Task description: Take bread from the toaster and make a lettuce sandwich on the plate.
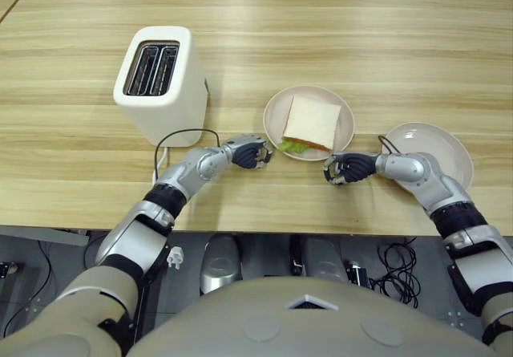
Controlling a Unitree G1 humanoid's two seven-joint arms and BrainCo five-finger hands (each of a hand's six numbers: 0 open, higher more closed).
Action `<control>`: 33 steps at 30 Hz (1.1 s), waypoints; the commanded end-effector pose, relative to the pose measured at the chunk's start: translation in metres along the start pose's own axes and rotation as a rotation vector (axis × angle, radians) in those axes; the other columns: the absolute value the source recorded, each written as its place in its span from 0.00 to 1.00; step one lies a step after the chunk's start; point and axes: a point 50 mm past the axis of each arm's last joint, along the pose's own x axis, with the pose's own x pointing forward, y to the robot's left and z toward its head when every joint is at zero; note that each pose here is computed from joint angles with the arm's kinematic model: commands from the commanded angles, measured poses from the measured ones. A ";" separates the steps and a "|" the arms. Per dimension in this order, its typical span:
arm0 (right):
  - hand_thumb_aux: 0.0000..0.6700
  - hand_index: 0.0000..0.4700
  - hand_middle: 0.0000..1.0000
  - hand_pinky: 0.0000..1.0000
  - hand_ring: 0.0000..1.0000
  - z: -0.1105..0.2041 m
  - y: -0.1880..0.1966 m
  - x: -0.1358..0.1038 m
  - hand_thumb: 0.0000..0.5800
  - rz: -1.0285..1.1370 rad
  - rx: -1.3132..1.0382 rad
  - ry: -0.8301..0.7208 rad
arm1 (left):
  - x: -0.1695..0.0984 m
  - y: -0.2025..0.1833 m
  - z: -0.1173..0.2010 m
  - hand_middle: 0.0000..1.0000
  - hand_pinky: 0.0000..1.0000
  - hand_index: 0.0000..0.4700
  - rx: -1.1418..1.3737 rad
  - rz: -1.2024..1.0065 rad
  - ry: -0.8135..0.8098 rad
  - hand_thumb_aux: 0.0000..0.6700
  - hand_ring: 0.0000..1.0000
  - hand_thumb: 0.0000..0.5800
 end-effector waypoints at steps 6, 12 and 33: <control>1.00 0.98 1.00 1.00 1.00 -0.015 -0.016 0.025 1.00 -0.075 0.031 0.154 | 0.015 -0.008 -0.009 1.00 1.00 0.98 -0.117 0.046 0.120 1.00 1.00 1.00; 1.00 0.98 1.00 1.00 1.00 0.004 -0.023 0.031 1.00 -0.232 0.045 -0.017 | 0.008 -0.006 -0.011 1.00 1.00 0.98 -0.190 0.151 0.071 1.00 1.00 1.00; 0.00 0.00 0.00 0.00 0.00 0.074 -0.042 -0.029 0.00 -1.104 0.528 -0.847 | -0.052 0.053 0.050 0.00 0.00 0.00 -0.758 0.808 -0.454 0.00 0.00 0.00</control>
